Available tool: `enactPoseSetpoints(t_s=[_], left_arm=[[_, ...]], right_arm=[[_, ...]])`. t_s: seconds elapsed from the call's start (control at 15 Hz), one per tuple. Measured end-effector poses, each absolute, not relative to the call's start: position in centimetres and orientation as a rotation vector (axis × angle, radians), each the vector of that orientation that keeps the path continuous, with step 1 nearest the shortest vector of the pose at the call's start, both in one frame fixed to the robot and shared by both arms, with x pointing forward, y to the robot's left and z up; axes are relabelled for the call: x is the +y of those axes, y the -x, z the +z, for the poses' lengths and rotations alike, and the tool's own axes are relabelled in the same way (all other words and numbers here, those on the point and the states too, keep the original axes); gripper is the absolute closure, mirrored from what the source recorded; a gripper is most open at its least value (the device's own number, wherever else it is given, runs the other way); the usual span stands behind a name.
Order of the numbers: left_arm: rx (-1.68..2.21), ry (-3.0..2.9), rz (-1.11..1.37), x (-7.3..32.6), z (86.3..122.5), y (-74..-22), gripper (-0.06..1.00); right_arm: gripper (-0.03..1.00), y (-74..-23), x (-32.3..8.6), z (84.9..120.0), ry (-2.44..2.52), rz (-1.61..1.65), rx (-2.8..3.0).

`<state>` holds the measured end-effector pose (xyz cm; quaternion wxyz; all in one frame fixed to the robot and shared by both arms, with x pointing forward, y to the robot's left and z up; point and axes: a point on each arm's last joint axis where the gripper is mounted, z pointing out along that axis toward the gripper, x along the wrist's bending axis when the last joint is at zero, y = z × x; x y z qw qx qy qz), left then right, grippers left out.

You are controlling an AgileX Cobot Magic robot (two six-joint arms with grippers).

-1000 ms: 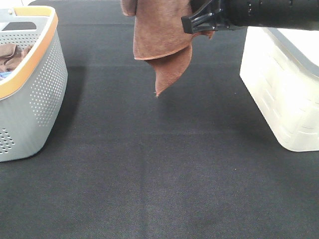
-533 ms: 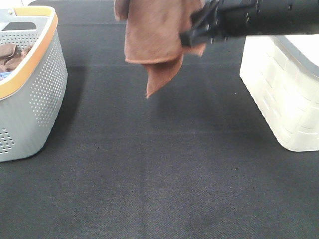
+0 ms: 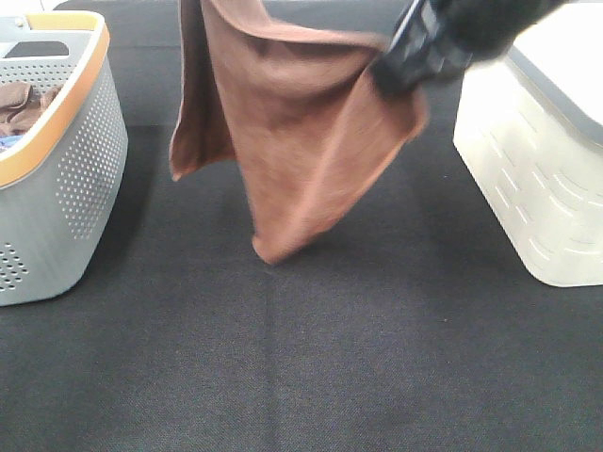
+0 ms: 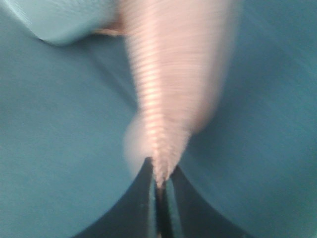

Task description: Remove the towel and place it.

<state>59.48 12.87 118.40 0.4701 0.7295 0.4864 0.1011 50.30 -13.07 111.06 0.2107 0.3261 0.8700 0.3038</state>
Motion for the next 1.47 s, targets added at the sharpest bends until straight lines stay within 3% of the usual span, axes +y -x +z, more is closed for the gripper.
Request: enactPoseSetpoints(t_s=[0.2, 0.33, 0.6, 0.93, 1.07, 1.27, 1.47], left_arm=[[1.216, -1.883, 0.346, 13.0, 116.0, -61.3, 0.94], [1.212, -1.893, 0.413, 13.1, 115.3, -62.1, 0.94], [1.084, -1.680, 0.757, 12.9, 114.7, -66.3, 0.94], [0.926, -1.513, 0.984, 12.9, 112.9, -69.8, 0.94], [0.978, -1.584, 0.954, 12.9, 109.5, -71.2, 0.94], [1.150, -1.842, 0.776, 12.6, 103.7, -71.6, 0.94], [1.329, -2.071, 0.510, 12.4, 100.9, -69.8, 0.94]], right_arm=[[0.97, -52.9, -13.5, 114.6, -0.926, 0.778, 2.198], [0.97, -54.2, -13.2, 115.1, -0.905, 0.737, 2.148], [0.97, -61.3, -12.7, 114.4, -0.895, 0.626, 2.003], [0.97, -67.0, -14.9, 114.0, -0.804, 0.827, 1.792], [0.97, -68.1, -15.1, 112.6, -0.827, 0.833, 1.801], [0.97, -68.8, -15.1, 107.6, -1.087, 0.725, 1.962], [0.97, -67.8, -15.0, 104.5, -1.313, 0.599, 2.157]])
